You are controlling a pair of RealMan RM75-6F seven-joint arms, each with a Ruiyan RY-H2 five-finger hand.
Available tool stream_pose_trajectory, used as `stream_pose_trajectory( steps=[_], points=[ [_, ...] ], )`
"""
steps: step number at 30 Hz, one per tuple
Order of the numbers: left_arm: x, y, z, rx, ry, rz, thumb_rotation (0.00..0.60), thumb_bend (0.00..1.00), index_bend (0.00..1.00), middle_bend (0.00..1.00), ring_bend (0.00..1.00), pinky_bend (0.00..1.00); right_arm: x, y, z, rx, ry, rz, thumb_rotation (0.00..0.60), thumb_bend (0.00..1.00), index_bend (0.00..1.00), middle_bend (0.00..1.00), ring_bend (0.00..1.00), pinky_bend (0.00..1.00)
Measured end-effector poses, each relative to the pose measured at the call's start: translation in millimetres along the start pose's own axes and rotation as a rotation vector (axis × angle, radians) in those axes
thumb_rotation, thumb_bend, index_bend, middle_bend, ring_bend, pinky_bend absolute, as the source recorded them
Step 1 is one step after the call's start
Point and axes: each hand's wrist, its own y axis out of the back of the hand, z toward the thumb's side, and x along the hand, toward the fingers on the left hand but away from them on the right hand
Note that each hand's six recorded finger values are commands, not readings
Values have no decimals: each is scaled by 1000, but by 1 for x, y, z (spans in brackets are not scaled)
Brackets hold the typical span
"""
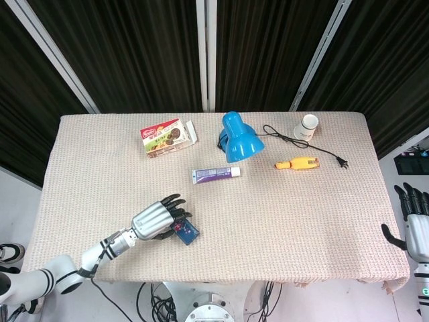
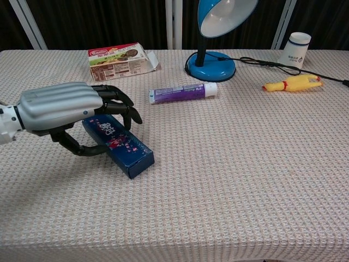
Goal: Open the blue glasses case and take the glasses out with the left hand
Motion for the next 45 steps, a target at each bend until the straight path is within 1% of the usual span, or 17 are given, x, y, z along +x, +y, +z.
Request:
stream_pose_trajectory(
  steps=[5,12,23,30,34,36,38,40,45],
  points=[
    [1,0,1,-6,1,-3,600,372,232,359,116,115,0,0,-1,0,-2,0,600,246,0,0,0,0],
    [2,0,1,-17,6,-3,600,444,244,395,116,116,0,0,-1,-1,-3,-1,600,246,0,0,0,0],
    [4,1,2,-45,25,-6,600,489,267,484,120,143,0,1,-1,-3,-1,-7,600,246,0,0,0,0],
    [8,7,6,-61,32,-3,600,507,270,565,175,169,0,4,1,-4,5,-14,600,246,0,0,0,0],
    [11,6,7,-64,39,-18,600,508,270,618,233,185,2,4,-2,-6,1,-14,600,246,0,0,0,0],
    [15,6,8,-60,41,-25,600,508,270,625,243,186,2,4,-3,-6,0,-13,600,246,0,0,0,0],
    [19,6,9,-59,41,-24,600,508,270,618,245,186,2,3,-3,-6,-1,-11,600,246,0,0,0,0],
    [22,6,10,-57,39,-19,600,509,270,590,244,185,2,3,-4,-6,-2,-11,600,246,0,0,0,0],
    [37,6,11,-42,31,-1,600,508,269,424,231,185,1,3,-4,-8,-3,-11,600,246,0,0,0,0]
  ],
)
